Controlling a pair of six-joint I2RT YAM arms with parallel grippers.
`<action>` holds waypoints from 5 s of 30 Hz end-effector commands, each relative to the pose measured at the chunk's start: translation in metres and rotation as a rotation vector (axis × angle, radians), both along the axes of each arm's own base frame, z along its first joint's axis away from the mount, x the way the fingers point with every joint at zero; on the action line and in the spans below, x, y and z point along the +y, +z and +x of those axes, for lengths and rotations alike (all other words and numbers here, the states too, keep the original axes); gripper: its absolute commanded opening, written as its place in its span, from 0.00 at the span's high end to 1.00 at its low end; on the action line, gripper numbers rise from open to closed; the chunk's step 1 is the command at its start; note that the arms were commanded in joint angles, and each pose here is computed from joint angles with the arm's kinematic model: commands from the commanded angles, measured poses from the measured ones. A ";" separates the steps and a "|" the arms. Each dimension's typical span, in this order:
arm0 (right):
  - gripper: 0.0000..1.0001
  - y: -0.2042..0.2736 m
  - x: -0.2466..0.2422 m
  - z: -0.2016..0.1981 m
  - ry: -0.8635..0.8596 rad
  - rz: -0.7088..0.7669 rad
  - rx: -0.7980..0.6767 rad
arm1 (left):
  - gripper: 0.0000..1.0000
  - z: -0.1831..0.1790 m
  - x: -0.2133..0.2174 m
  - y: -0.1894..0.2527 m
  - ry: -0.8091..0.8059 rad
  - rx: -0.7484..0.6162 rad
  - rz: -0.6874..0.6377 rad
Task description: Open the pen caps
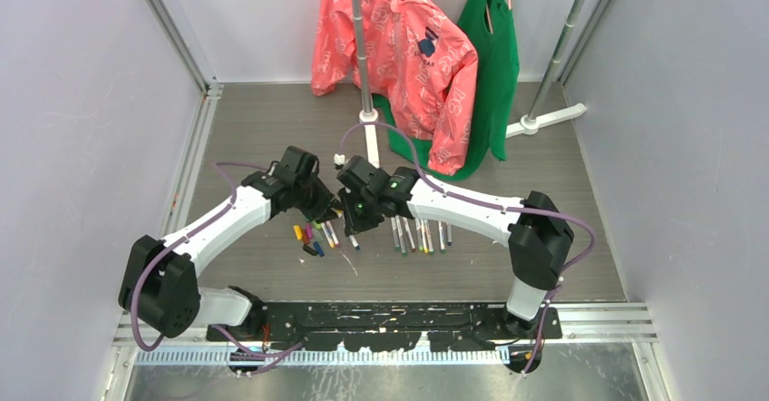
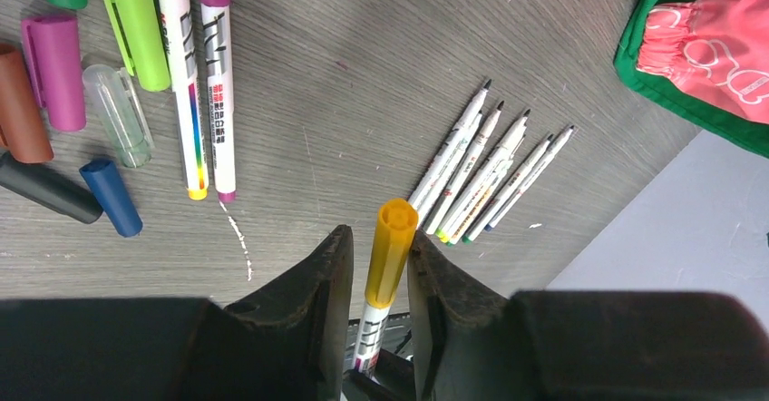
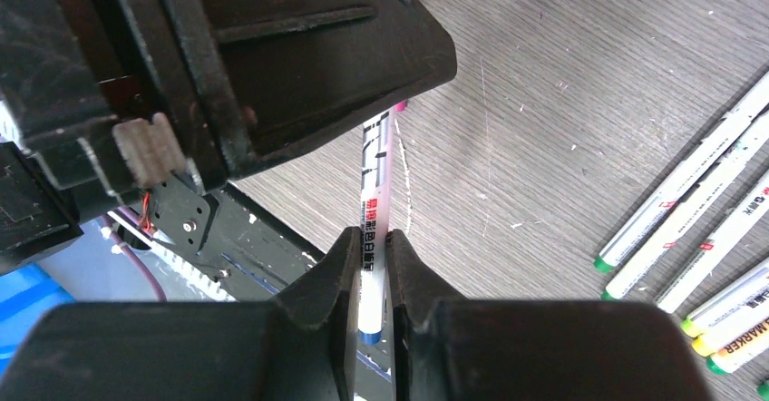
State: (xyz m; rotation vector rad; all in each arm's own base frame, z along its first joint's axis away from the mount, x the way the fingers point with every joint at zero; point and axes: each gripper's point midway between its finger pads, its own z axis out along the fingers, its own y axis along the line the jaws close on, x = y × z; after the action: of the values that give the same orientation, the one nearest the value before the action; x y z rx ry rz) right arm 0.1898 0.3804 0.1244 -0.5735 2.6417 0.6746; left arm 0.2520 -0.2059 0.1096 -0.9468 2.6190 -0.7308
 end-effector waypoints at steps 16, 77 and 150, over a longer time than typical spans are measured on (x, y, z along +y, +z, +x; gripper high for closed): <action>0.99 0.034 -0.003 -0.005 0.009 0.098 -0.027 | 0.84 0.012 -0.006 0.007 -0.055 -0.053 0.018; 0.99 -0.030 -0.085 -0.038 -0.106 -0.113 -0.131 | 1.00 0.045 0.004 0.041 0.116 -0.144 -0.066; 0.65 -0.089 -0.208 0.058 -0.488 -0.424 -0.019 | 0.77 -0.057 0.105 -0.082 0.155 0.203 0.474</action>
State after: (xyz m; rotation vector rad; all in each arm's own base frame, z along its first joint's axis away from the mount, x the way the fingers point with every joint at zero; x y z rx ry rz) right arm 0.2376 0.1704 0.0213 -0.0152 2.8026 -0.0580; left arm 0.1844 -0.1011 0.0213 -1.0880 2.6999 0.0386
